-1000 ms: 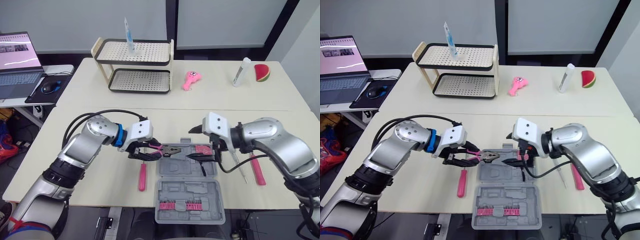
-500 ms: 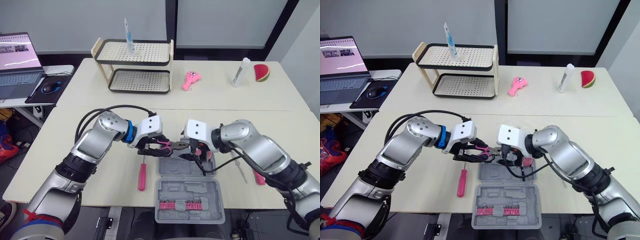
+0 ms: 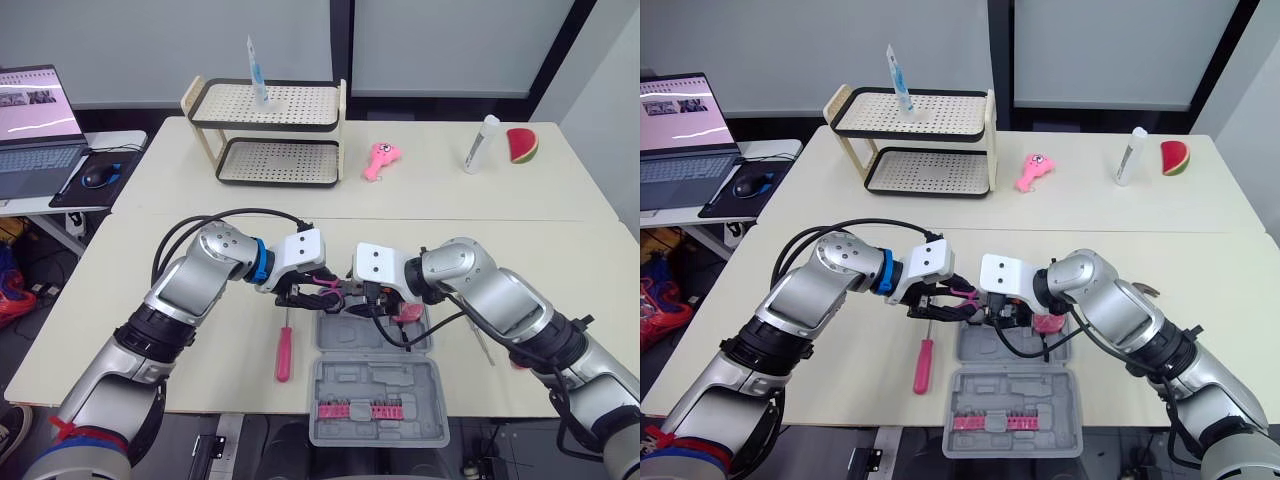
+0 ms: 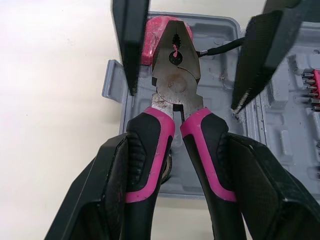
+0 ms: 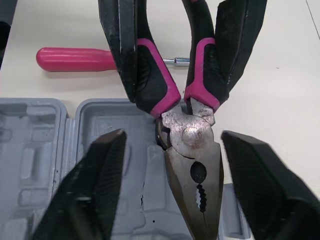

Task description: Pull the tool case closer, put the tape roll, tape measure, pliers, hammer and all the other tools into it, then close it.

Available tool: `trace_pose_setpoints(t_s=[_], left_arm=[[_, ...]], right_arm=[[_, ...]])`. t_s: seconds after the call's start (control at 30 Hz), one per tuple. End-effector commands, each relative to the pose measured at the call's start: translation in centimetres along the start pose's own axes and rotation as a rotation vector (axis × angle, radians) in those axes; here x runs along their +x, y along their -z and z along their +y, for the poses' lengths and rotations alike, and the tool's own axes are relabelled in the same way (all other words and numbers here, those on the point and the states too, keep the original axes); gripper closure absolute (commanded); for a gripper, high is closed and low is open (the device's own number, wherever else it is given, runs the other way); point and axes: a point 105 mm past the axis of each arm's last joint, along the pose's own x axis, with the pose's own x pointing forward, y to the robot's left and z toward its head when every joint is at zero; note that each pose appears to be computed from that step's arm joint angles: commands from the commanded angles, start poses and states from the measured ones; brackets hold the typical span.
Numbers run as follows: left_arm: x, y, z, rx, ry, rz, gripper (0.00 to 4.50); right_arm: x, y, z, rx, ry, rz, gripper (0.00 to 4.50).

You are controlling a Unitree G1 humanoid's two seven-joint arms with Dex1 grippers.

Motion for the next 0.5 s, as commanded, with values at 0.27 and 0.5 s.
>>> trace_pose_setpoints(t_s=[0.27, 0.5], left_arm=[[0.12, -1.15, -0.81, 0.056, 0.021, -0.029, 1.95], [-0.44, -1.88, -0.56, 0.111, -0.007, -0.096, 1.02]], right_arm=[[-0.05, -1.17, -0.29, -0.042, 0.024, -0.039, 3.25], [-0.84, -0.28, -0.30, -0.048, 0.024, -0.017, 3.25]])
